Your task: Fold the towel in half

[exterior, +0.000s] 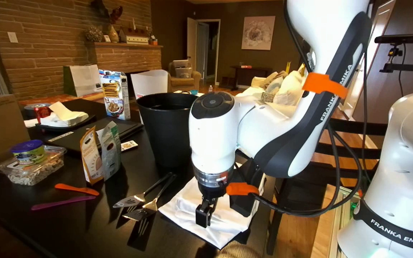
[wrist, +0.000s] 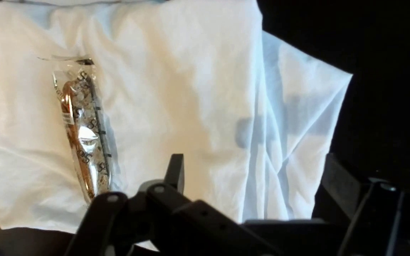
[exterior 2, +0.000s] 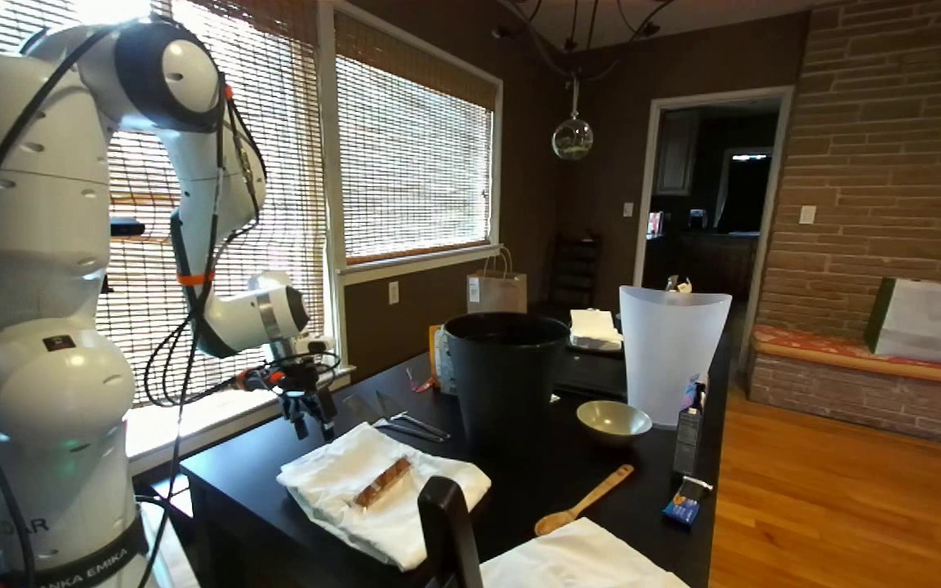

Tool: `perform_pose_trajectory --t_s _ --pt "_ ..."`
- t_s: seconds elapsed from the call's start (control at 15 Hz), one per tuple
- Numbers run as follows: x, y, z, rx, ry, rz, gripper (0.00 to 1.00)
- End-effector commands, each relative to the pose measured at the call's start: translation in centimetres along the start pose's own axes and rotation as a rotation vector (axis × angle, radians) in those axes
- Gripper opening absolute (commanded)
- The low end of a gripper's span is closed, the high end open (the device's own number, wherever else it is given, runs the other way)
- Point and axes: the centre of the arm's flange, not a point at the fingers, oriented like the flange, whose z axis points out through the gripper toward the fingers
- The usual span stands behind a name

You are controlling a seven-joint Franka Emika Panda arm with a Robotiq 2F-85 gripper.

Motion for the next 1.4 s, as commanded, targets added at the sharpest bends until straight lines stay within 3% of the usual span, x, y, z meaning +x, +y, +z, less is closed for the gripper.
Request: perform_pose_trajectory --t_s 0.0,0.87,0.93,1.0,1.13,1.33 --pt "1.6 -1.1 3.4 0.019 0.005 0.031 1.0" --pt "3.4 -3.1 5.7 0.081 -0.008 0.043 1.0" --pt "3.5 -3.1 5.7 0.08 -0.01 0.041 0.96" --pt "3.5 -3.1 5.7 0.079 -0.014 0.04 0.74" --pt "3.5 -3.0 5.6 0.077 -0.016 0.04 0.69" --pt "3.6 -2.8 5.3 0.069 -0.019 0.034 0.46"
